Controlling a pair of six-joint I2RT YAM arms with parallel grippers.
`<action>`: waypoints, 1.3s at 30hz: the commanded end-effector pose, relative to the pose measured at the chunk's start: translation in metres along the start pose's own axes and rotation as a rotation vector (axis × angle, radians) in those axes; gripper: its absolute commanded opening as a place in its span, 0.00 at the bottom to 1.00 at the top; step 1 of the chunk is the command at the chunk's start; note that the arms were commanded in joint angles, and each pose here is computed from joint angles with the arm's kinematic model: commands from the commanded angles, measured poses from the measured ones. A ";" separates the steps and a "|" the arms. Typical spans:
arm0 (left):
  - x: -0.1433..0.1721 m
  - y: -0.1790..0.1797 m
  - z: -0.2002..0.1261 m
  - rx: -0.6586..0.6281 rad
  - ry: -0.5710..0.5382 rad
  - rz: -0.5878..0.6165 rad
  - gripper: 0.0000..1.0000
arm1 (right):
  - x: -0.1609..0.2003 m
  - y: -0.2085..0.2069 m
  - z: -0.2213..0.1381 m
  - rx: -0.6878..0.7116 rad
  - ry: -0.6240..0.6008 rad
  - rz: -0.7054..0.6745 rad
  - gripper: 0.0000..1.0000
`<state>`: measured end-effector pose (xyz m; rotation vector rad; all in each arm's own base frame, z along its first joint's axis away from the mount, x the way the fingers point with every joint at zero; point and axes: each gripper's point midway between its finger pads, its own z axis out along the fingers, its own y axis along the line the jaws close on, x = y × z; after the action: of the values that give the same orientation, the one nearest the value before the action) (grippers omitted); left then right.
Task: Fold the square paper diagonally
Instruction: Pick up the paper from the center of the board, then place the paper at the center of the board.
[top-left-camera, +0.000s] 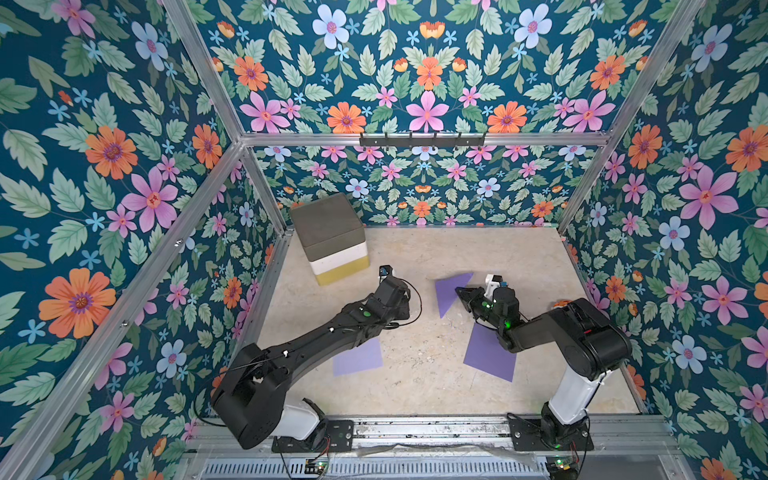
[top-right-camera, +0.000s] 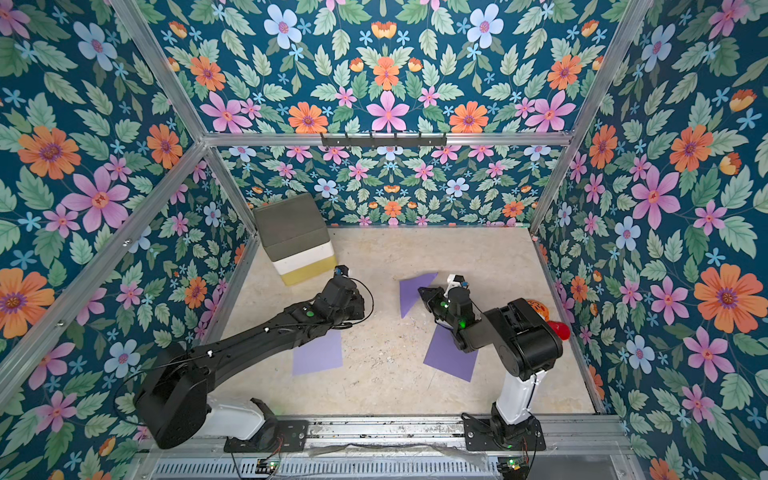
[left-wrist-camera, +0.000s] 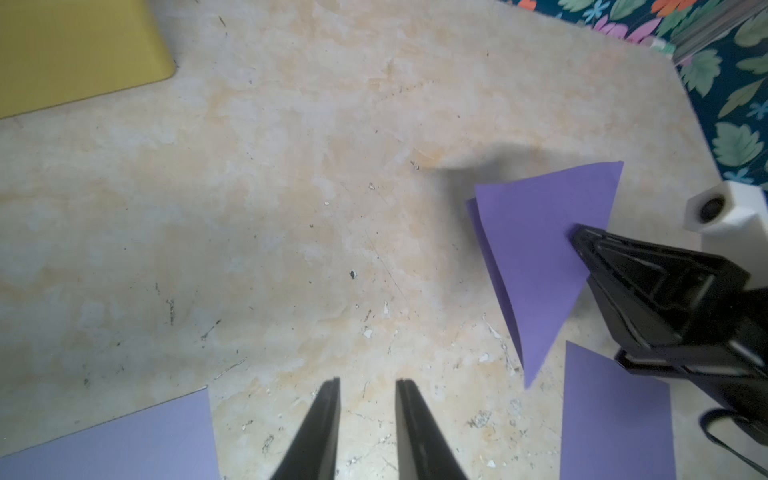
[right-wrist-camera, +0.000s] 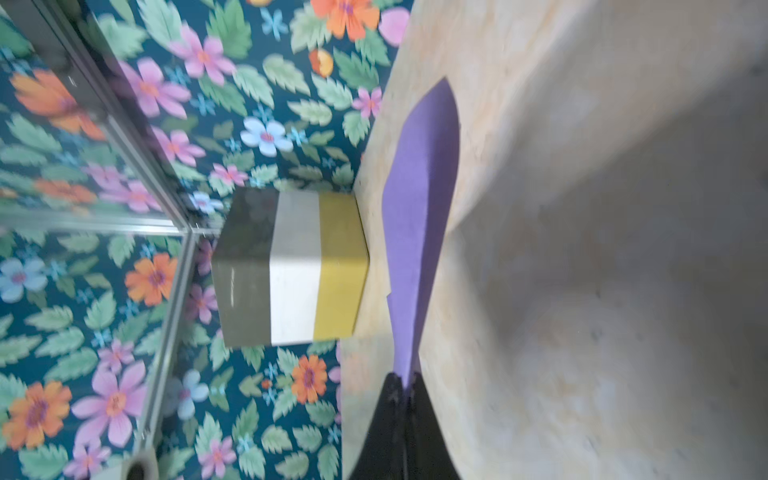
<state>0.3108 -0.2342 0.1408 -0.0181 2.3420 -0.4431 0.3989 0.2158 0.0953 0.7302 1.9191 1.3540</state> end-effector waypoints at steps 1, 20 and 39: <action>-0.013 0.002 -0.008 0.035 -0.097 -0.116 0.28 | -0.048 0.017 0.010 -0.031 -0.244 0.094 0.00; 0.009 0.037 -0.018 0.008 -0.169 -0.269 0.25 | -0.068 -0.038 0.047 0.371 -0.458 0.119 0.22; 0.017 0.027 0.002 0.016 -0.074 -0.217 0.16 | -0.014 -0.015 0.006 0.471 -0.085 -0.183 0.43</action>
<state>0.3059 -0.1992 0.1195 -0.3560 2.2504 -0.4905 0.4269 0.1957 0.0796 1.0125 2.0495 0.8027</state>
